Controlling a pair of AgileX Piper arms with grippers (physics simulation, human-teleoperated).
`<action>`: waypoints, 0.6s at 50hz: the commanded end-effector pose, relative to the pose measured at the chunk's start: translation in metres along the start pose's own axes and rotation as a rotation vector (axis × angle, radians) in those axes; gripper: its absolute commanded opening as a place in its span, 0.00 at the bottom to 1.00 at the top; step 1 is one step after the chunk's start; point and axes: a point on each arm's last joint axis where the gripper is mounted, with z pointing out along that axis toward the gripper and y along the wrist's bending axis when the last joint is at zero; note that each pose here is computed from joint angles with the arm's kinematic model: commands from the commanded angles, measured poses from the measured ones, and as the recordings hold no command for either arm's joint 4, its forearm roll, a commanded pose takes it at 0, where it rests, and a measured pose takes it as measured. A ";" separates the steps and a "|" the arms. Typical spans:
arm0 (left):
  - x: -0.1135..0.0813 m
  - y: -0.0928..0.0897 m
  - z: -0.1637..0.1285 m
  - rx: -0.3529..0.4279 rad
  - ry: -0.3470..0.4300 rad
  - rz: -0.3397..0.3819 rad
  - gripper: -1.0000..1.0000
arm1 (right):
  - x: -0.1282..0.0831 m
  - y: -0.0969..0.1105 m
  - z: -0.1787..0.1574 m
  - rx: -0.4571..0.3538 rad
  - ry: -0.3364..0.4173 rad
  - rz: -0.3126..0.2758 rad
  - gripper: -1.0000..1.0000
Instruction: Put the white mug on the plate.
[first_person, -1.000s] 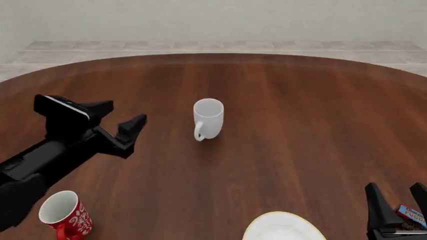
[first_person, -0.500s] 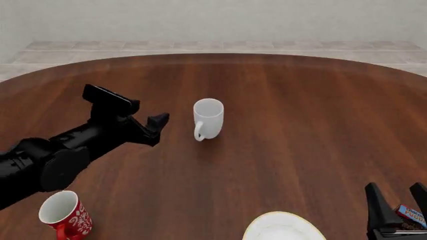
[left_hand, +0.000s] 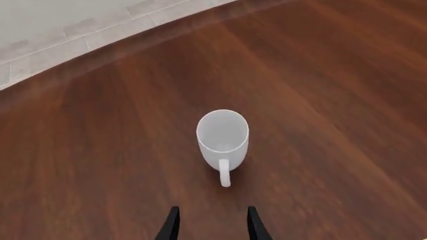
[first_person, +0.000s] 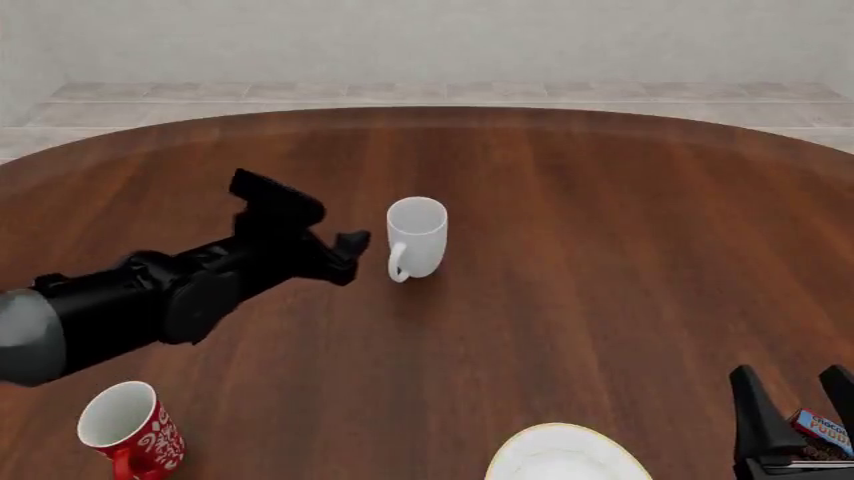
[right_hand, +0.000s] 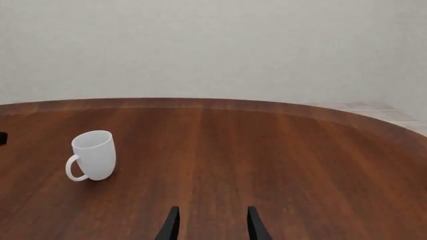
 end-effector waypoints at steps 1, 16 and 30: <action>0.003 -0.001 0.023 0.004 0.030 -0.008 1.00 | 0.000 0.000 0.000 0.000 0.000 0.000 1.00; 0.011 0.000 0.048 0.003 0.054 -0.012 1.00 | 0.000 0.000 0.000 0.000 0.000 0.000 1.00; 0.020 -0.005 0.071 0.014 0.073 -0.003 1.00 | 0.000 0.000 0.000 0.000 0.000 0.000 1.00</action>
